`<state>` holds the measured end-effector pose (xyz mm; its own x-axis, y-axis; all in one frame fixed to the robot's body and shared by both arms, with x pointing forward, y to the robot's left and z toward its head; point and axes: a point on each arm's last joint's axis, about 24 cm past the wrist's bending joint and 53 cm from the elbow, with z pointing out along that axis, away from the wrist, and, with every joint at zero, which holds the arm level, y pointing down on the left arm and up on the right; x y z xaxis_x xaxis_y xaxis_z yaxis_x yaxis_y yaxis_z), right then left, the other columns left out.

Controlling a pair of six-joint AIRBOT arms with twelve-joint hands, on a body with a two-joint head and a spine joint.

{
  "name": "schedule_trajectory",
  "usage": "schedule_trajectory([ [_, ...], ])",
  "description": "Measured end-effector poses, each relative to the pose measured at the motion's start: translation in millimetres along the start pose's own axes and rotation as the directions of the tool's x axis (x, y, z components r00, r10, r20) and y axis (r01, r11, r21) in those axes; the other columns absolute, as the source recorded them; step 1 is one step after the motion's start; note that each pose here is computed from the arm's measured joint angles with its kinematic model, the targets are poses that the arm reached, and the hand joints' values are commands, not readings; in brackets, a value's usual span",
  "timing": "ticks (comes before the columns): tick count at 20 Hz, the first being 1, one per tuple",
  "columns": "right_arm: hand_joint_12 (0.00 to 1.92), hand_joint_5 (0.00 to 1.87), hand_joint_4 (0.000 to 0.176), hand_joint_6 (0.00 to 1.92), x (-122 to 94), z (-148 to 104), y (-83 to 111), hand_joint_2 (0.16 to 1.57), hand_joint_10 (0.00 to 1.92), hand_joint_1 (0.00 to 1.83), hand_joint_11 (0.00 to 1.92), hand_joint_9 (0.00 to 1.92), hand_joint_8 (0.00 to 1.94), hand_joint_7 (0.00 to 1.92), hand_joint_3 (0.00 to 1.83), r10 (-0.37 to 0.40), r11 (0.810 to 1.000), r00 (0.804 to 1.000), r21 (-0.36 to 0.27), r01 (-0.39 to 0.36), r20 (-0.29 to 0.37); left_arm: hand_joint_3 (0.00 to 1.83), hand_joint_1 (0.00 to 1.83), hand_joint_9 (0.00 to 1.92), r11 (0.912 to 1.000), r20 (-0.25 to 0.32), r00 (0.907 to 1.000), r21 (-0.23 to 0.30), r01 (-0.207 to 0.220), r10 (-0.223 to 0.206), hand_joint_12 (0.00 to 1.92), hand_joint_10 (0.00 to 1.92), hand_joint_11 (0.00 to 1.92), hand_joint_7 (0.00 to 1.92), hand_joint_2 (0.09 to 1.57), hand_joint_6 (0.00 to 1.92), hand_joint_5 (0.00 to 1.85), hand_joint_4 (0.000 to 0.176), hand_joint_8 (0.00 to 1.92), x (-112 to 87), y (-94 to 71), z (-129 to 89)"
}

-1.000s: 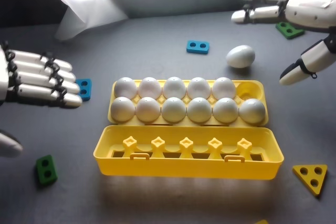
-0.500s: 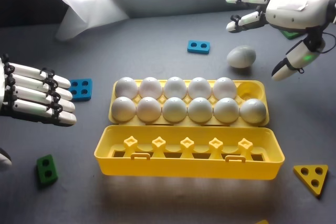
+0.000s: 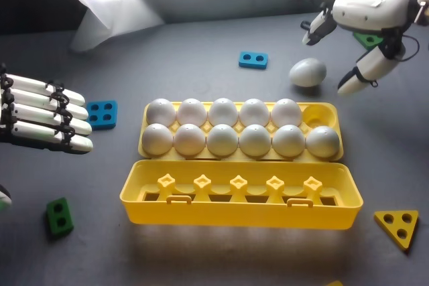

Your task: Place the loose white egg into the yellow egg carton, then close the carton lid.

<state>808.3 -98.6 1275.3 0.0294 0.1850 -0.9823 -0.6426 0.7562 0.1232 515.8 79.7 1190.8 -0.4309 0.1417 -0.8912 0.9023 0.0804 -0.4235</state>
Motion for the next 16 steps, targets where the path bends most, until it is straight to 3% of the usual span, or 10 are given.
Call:
schedule_trajectory([
  [4, 0.00, 0.83, 0.176, 0.00, -6.6, 7.3, -11.7, 0.75, 0.00, 0.70, 0.00, 0.00, 0.00, 0.00, 0.01, 0.057, 0.998, 0.998, 0.040, -0.058, 0.019, 0.01, 0.00, 0.06, 1.0000, -0.002, 1.0000, 0.003, 0.000, 0.000, 0.00, 0.01, 0.01, 0.10, 1.32, 0.01, 0.10, 0.000, 0.01, 0.9, 0.7, 0.6],
  [10, 0.00, 0.83, 0.175, 0.00, -3.6, 11.3, -8.6, 0.75, 0.00, 0.71, 0.00, 0.00, 0.00, 0.01, 0.01, 0.080, 0.996, 0.997, 0.044, -0.080, 0.016, 0.00, 0.00, 0.04, 0.9999, -0.011, 0.9999, 0.005, 0.011, -0.011, 0.00, 0.00, 0.00, 0.08, 1.32, 0.00, 0.10, 0.000, 0.00, 6.2, 0.5, 0.1],
  [11, 0.00, 0.84, 0.155, 0.01, -1.4, 12.9, -7.4, 0.75, 0.00, 0.73, 0.00, 0.00, 0.00, 0.02, 0.01, 0.083, 0.995, 0.997, 0.047, -0.083, 0.011, 0.00, 0.00, 0.11, 0.9999, -0.019, 0.9997, 0.006, 0.015, -0.015, 0.03, 0.01, 0.04, 0.15, 1.32, 0.01, 0.17, 0.000, 0.01, 9.6, 0.9, -0.2],
  [15, 0.00, 0.84, 0.160, 0.01, 3.2, 17.1, -1.9, 0.73, 0.00, 0.73, 0.00, 0.00, 0.01, 0.04, 0.00, 0.087, 0.995, 0.996, 0.043, -0.087, 0.002, 0.00, 0.00, 0.09, 0.9993, -0.046, 0.9982, 0.004, 0.038, -0.038, 0.02, 0.00, 0.01, 0.14, 1.32, 0.00, 0.16, 0.000, 0.00, 22.8, 3.8, 0.5],
  [16, 0.00, 0.84, 0.148, 0.00, 3.8, 18.0, -0.5, 0.73, 0.00, 0.74, 0.00, 0.00, 0.02, 0.06, 0.00, 0.088, 0.995, 0.996, 0.041, -0.088, 0.001, 0.00, 0.00, 0.08, 0.9988, -0.057, 0.9972, 0.007, 0.049, -0.048, 0.00, 0.00, 0.00, 0.13, 1.32, 0.00, 0.14, 0.000, 0.00, 27.1, 3.2, 1.0],
])
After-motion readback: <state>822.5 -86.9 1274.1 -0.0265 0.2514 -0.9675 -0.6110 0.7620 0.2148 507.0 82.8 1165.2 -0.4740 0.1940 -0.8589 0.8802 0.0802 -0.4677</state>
